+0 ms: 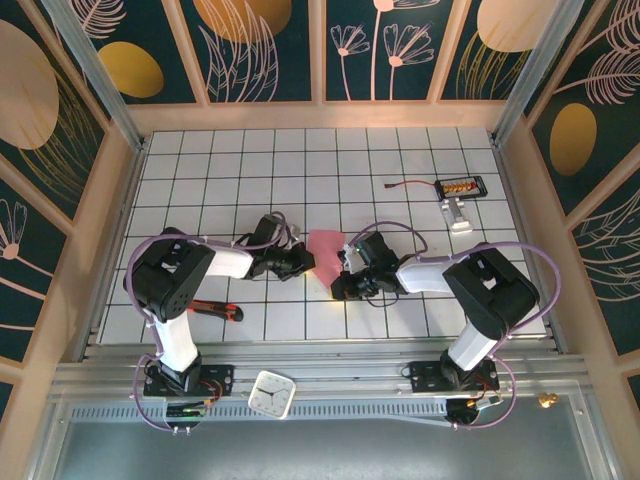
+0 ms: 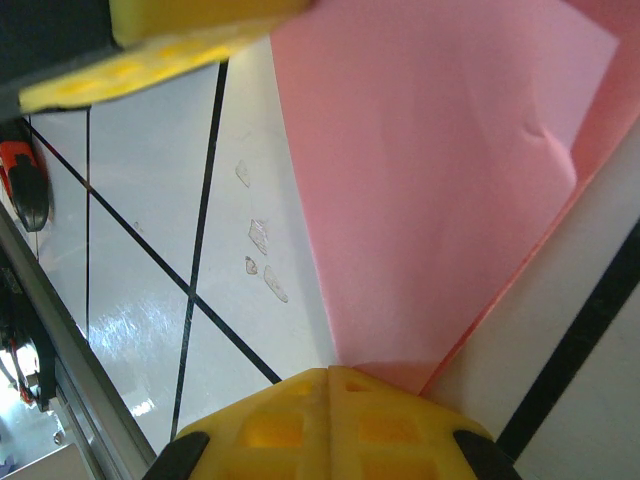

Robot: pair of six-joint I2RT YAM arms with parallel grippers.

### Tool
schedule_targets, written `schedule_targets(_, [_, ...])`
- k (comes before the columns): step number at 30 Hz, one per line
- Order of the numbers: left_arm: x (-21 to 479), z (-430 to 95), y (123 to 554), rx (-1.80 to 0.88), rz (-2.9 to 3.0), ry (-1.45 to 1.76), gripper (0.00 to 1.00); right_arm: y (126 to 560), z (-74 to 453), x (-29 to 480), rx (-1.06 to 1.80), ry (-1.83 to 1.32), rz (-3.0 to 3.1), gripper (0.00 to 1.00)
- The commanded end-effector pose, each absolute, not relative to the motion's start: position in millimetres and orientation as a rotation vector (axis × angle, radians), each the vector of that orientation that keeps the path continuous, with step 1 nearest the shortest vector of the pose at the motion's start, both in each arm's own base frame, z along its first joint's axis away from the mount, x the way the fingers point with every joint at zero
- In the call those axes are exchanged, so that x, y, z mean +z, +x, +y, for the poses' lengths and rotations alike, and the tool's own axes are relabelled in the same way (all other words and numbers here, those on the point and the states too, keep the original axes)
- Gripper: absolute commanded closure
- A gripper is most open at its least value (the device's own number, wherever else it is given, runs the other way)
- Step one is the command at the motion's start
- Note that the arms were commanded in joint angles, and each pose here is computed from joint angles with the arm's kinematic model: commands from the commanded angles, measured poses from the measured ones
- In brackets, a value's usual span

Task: Fold a paper plane with a square sheet of paper (pick it up from the middle)
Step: Third fold the triangle at the center of the table.

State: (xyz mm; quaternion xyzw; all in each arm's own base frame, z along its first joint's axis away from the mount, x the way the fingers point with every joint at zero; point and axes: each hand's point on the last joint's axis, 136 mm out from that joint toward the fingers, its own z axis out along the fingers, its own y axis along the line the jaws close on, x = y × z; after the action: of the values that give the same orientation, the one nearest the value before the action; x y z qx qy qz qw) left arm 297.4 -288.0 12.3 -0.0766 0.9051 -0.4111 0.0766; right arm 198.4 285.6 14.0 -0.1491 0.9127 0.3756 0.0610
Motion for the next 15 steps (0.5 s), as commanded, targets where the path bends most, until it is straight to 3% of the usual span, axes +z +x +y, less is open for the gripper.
schedule_targets(1, [-32.2,-233.5,315.9,-0.909,2.760,-0.382,1.00,160.6,240.0,-33.5,0.888,-0.388,3.041,1.00])
schedule_targets(7, [-22.0,-217.9,333.0,-0.878,2.712,-0.403,1.00,160.1,239.9,-34.2,0.890,-0.388,3.042,1.00])
schedule_targets(15, [47.8,-249.7,326.3,-1.104,2.554,-0.296,1.00,162.3,241.7,-33.5,0.891,-0.387,3.037,1.00])
